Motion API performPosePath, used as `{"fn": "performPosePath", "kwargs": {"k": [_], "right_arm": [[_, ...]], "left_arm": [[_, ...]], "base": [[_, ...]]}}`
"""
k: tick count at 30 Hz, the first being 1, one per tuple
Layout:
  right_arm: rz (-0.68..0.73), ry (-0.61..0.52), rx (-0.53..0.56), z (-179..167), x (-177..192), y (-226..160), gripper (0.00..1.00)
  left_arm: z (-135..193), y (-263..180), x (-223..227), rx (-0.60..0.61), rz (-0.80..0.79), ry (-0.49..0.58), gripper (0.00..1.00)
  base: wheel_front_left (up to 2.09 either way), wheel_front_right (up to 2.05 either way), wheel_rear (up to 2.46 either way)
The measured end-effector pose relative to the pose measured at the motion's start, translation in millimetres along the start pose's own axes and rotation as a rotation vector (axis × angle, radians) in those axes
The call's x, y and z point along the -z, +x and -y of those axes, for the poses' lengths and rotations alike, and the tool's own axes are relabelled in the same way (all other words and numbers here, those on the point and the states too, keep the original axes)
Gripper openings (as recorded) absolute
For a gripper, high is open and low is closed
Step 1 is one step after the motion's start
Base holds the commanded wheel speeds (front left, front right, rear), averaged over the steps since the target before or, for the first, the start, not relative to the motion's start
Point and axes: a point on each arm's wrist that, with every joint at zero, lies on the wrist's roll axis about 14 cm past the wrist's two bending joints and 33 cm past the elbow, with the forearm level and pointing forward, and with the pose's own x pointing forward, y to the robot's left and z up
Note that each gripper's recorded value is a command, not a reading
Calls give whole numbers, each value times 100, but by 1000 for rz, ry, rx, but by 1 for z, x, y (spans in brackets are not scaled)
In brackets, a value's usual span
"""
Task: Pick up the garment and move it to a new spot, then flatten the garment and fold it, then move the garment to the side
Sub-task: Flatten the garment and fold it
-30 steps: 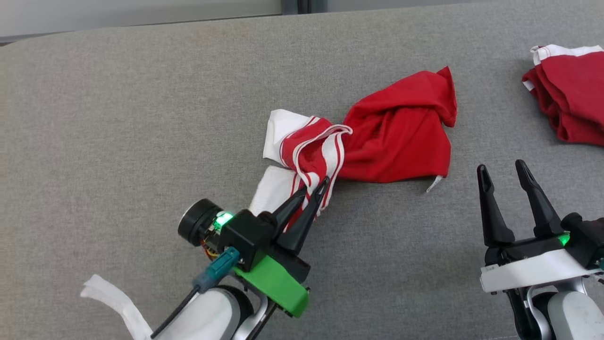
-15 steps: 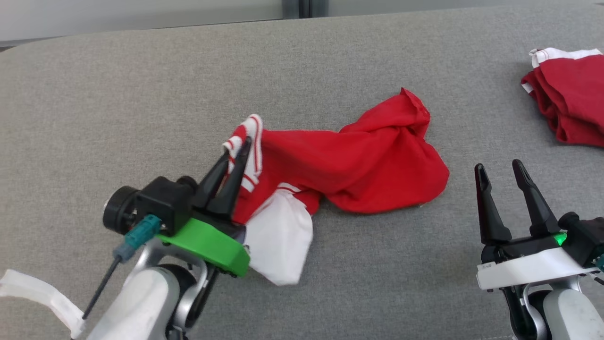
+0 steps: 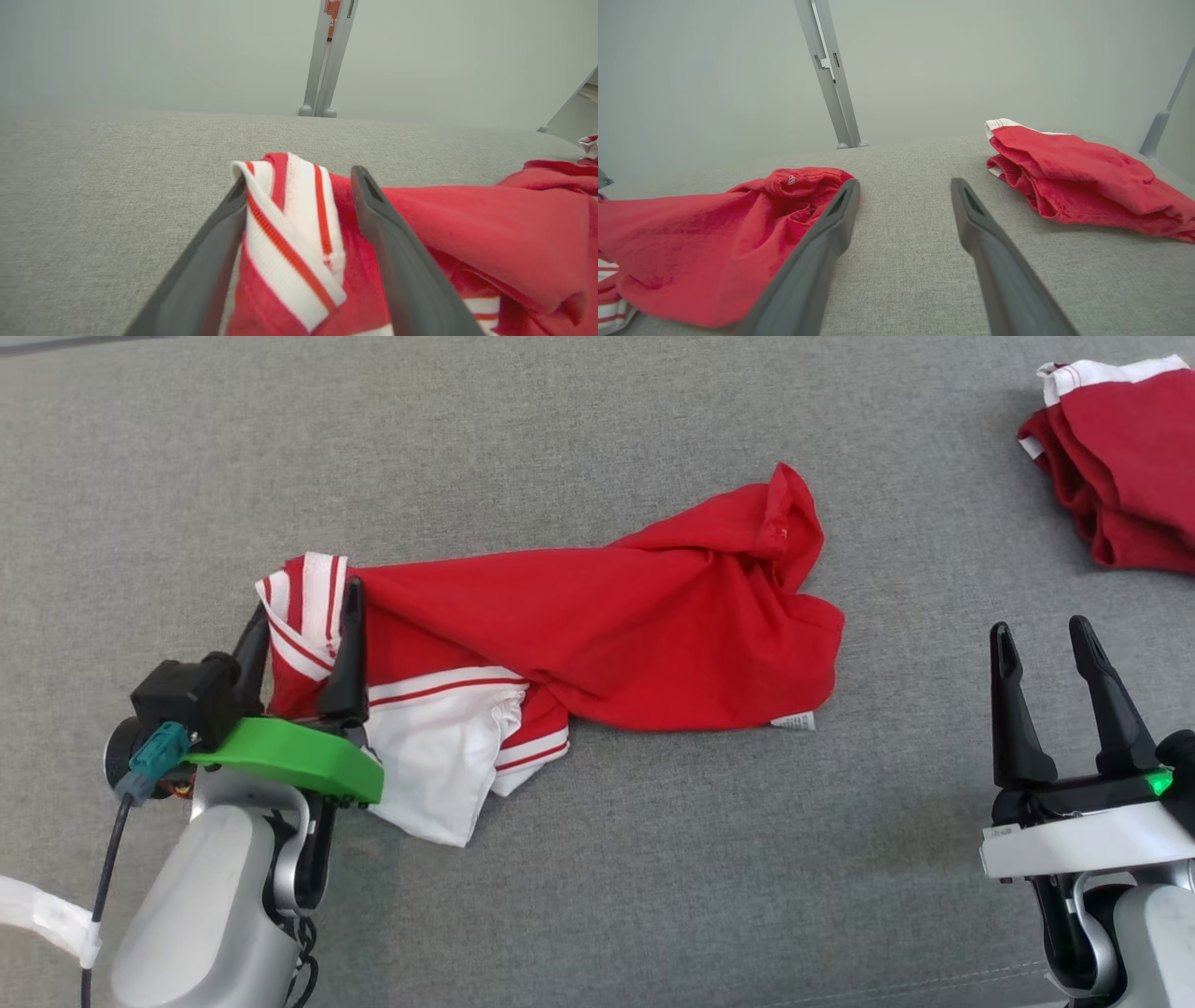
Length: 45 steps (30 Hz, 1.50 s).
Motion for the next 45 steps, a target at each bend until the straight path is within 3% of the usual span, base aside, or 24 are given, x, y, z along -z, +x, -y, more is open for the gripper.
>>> {"fn": "performPosePath", "kwargs": {"k": [5,16,23,32,40,45], "right_arm": [[14,-24,-17,-4,-11,-3,100],[-20,-23,-75,-26,-16,-28,100],[9,-15,-96,-36,-30,-35,100],[14,-10,-109,-40,-32,-35,100],[-21,6,-121,-44,-19,-29,100],[-48,17,-113,-41,-9,-25,100]], "left_arm": [[-14,-8,-23,-87,92,39,100],[-12,-84,-45,-188,179,108,100],[-8,-113,-49,-206,194,106,100],[-5,-117,-47,-195,189,114,100],[32,-103,19,-74,-83,8,100],[39,-106,69,-77,-268,-70,100]], "base": [[0,0,0],[0,0,0],[0,0,0],[0,0,0],[0,0,0],[0,0,0]]}}
